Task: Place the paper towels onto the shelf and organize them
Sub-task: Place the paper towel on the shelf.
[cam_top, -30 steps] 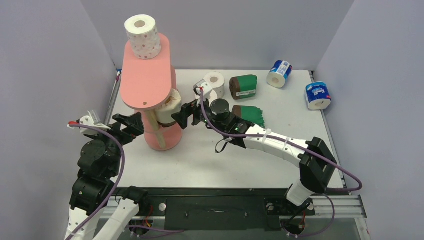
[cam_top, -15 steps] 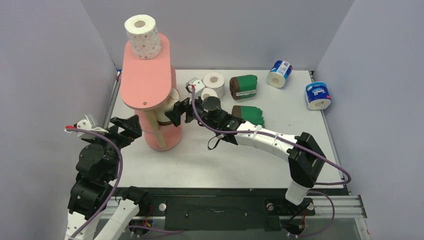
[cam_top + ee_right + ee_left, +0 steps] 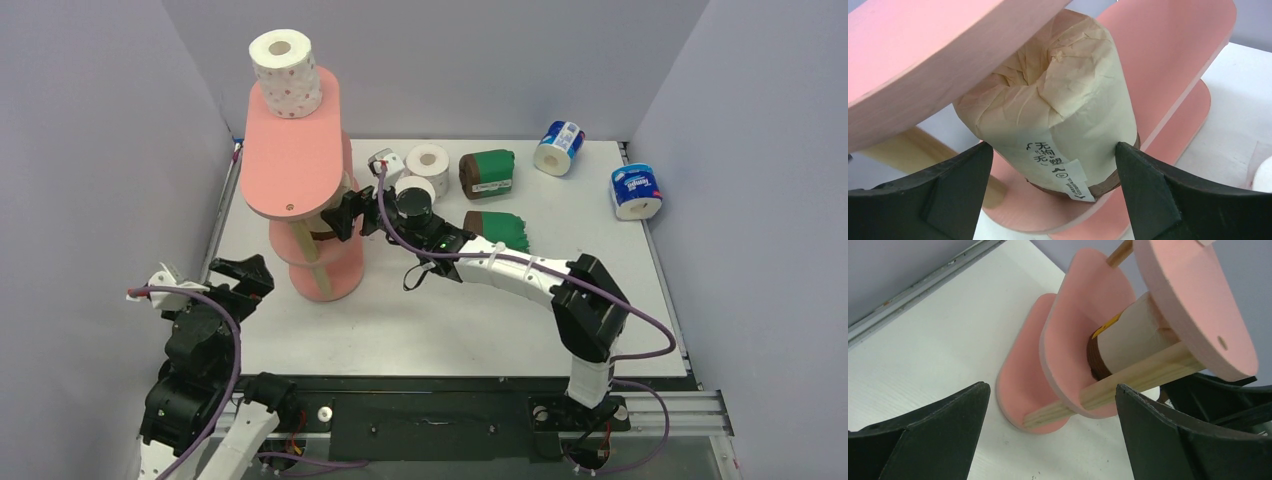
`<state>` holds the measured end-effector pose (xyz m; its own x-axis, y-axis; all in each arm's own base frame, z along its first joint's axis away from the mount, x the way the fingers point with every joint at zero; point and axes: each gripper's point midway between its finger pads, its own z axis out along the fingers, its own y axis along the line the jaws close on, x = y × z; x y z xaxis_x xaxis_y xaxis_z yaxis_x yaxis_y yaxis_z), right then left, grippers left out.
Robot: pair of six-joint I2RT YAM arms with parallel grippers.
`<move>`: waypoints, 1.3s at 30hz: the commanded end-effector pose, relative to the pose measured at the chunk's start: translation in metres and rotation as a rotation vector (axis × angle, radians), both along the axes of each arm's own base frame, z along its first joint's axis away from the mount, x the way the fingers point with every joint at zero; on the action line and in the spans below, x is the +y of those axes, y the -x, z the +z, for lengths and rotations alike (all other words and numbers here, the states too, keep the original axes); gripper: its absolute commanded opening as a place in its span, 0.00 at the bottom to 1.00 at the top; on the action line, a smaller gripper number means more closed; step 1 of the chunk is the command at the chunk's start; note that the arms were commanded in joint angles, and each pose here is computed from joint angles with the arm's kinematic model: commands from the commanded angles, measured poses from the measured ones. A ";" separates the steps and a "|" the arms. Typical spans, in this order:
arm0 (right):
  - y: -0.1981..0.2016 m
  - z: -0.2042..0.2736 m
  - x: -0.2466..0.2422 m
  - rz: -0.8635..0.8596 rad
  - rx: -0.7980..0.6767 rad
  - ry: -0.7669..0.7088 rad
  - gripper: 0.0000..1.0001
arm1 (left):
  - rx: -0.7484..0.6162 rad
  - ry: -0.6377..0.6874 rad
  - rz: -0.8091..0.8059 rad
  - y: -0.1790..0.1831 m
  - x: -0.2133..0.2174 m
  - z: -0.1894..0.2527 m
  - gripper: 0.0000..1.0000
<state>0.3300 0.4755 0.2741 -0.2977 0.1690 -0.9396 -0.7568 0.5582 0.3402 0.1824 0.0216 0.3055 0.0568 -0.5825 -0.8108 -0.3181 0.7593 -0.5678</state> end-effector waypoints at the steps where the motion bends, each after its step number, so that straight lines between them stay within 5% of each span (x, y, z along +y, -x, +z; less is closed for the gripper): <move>1: -0.018 0.034 0.007 -0.009 -0.025 -0.138 0.87 | 0.000 0.071 -0.006 -0.001 -0.006 -0.019 0.96; 18: -0.055 0.030 0.014 -0.071 -0.074 -0.237 0.85 | -0.002 0.119 -0.015 -0.003 -0.011 -0.043 0.96; 39: -0.106 0.010 0.020 -0.169 -0.135 -0.191 0.83 | 0.019 0.121 -0.016 -0.008 -0.013 -0.059 0.96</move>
<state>0.4231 0.4964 0.2554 -0.1930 0.3324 -0.9232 -0.6990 0.6137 0.3671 0.1855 0.0116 0.2354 -0.0038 -0.6494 -0.7604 -0.3495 0.7133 -0.6075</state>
